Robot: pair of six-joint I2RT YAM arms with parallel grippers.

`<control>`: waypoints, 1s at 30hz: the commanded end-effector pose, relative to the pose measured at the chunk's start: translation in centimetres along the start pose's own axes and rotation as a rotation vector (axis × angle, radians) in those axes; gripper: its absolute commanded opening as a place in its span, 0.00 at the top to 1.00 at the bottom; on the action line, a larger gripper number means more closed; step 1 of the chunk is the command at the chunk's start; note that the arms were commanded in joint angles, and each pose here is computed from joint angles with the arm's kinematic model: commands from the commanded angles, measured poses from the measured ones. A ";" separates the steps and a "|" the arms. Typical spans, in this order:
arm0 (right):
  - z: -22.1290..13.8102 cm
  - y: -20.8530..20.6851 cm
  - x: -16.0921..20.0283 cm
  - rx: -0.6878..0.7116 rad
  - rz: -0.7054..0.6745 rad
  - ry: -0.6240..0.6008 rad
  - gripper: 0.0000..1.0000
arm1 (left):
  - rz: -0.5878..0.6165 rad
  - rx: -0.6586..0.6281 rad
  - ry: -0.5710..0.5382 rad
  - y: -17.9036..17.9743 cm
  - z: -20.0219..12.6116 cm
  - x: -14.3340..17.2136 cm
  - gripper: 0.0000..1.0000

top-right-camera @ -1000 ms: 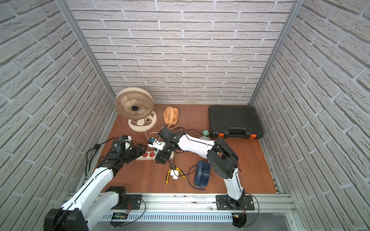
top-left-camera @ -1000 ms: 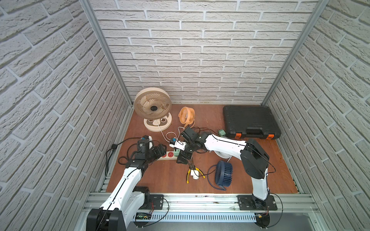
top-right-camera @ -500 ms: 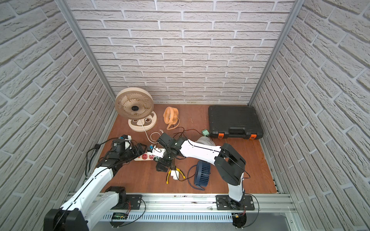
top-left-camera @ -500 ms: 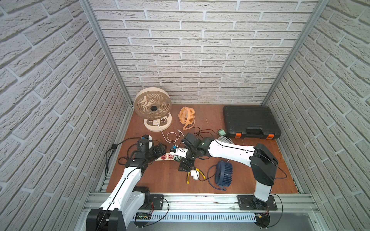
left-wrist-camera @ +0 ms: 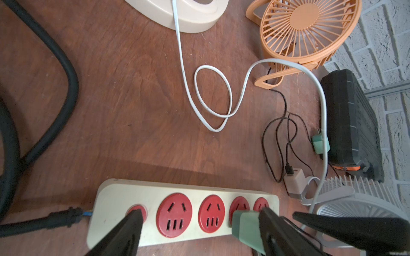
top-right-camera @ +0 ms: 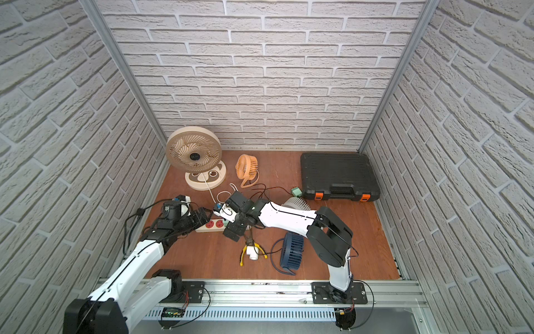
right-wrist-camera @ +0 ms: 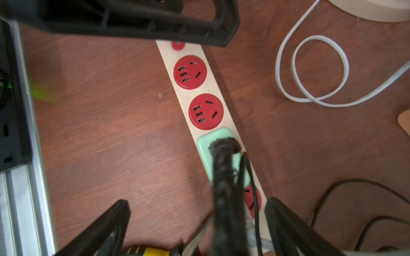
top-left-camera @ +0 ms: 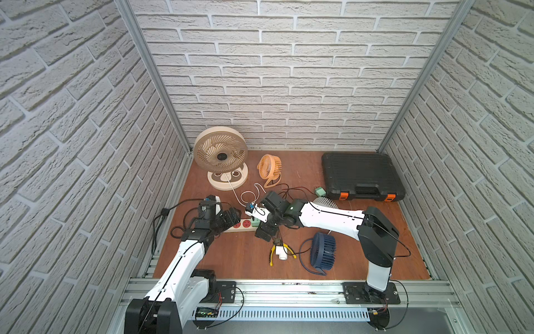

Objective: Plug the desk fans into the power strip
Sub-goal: Insert the plug into the socket.

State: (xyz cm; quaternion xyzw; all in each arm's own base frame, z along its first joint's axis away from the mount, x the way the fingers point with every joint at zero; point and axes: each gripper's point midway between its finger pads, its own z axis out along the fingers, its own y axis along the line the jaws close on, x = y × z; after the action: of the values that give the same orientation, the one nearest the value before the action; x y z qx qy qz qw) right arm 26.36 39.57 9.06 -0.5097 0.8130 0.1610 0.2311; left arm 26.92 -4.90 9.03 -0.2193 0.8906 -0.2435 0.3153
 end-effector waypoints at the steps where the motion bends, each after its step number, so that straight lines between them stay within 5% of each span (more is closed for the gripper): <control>1: 0.2 -0.5 -1.5 -0.024 -0.006 -0.063 0.06 | 0.023 0.037 -0.031 -1.1 -0.2 -1.0 0.14; 6: 1.4 -0.2 -1.6 -0.111 -0.034 -0.039 0.39 | 0.023 0.039 -0.025 -1.0 -0.1 -0.7 0.14; 24: 2.3 -0.6 -2.2 -0.125 -0.104 -0.015 0.47 | 0.026 0.044 -0.007 -1.1 0.1 -0.2 0.14; 26: 2.7 -0.5 -1.9 -0.131 -0.109 -0.002 0.64 | 0.028 0.044 -0.006 -1.1 0.2 -0.2 0.14; 28: 3.1 -0.6 -1.6 -0.128 -0.112 0.012 0.91 | 0.032 0.045 -0.001 -1.2 0.2 0.0 0.14; 30: 3.6 -0.8 -0.9 -0.120 -0.122 0.032 0.97 | 0.034 0.046 0.004 -1.3 0.3 0.2 0.14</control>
State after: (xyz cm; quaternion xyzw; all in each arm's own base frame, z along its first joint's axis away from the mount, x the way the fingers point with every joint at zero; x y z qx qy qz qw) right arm 28.65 41.79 8.51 -0.5629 0.7731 0.1947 0.2179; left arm 26.81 -5.72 9.01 -0.2067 0.8930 -0.2526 0.3098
